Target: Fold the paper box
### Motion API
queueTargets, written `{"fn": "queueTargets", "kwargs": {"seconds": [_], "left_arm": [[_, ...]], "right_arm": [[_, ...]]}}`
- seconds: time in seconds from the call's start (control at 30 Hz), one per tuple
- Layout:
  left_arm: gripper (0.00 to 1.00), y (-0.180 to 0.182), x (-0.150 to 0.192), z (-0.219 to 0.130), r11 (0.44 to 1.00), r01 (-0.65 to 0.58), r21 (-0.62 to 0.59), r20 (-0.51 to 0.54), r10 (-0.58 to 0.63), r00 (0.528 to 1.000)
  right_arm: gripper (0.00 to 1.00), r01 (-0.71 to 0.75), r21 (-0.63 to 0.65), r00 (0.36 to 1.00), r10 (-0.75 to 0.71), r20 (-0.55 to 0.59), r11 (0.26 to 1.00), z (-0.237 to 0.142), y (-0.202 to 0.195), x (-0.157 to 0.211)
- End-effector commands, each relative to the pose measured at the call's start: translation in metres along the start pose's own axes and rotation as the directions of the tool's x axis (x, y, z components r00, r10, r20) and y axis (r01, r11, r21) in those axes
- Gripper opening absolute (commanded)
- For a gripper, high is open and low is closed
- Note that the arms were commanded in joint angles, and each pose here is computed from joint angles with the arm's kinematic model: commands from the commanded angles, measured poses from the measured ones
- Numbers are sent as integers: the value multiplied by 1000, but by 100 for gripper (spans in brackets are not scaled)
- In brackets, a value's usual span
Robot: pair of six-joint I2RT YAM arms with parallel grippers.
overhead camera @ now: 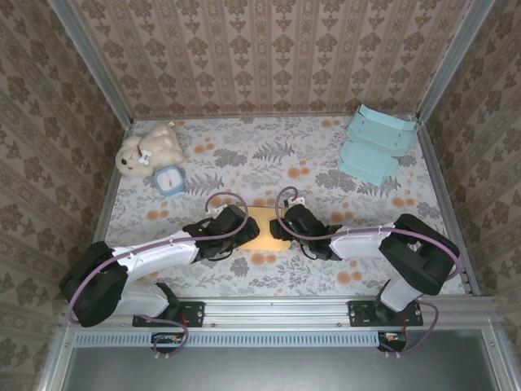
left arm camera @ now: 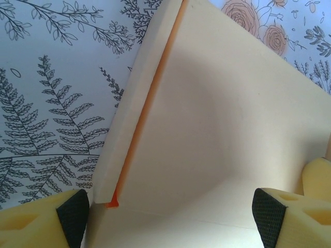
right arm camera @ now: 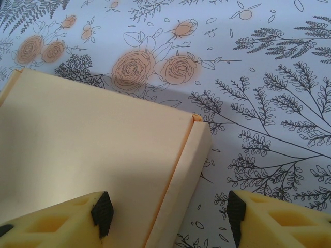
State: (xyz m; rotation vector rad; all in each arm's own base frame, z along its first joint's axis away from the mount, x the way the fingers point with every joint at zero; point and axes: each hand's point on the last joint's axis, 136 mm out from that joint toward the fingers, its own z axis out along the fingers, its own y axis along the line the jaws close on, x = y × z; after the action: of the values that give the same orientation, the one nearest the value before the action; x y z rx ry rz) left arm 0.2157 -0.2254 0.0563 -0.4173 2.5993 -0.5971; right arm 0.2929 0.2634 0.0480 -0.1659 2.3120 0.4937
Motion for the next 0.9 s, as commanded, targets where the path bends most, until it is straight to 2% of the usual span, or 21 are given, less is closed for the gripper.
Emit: {"fn": "queueTargets", "kwargs": {"seconds": [0.0,0.5,0.7,0.87], "left_arm": [[85,2,-6,1,1000,28,-12,26,-27,999],[84,6,-4,5,999,41,-17,22,-41,999],[99,10,-4,10,997,66,-44,14,-65,998],[100,9,-8,10,993,107,-55,26,-105,994]], "right_arm": [[64,30,38,995,-27,-92,999,0,-11,25],[64,26,36,996,-23,-92,999,1,-10,25],[64,27,35,995,-23,-96,999,2,-10,26],[64,28,33,995,-24,-100,999,2,-10,28]]}}
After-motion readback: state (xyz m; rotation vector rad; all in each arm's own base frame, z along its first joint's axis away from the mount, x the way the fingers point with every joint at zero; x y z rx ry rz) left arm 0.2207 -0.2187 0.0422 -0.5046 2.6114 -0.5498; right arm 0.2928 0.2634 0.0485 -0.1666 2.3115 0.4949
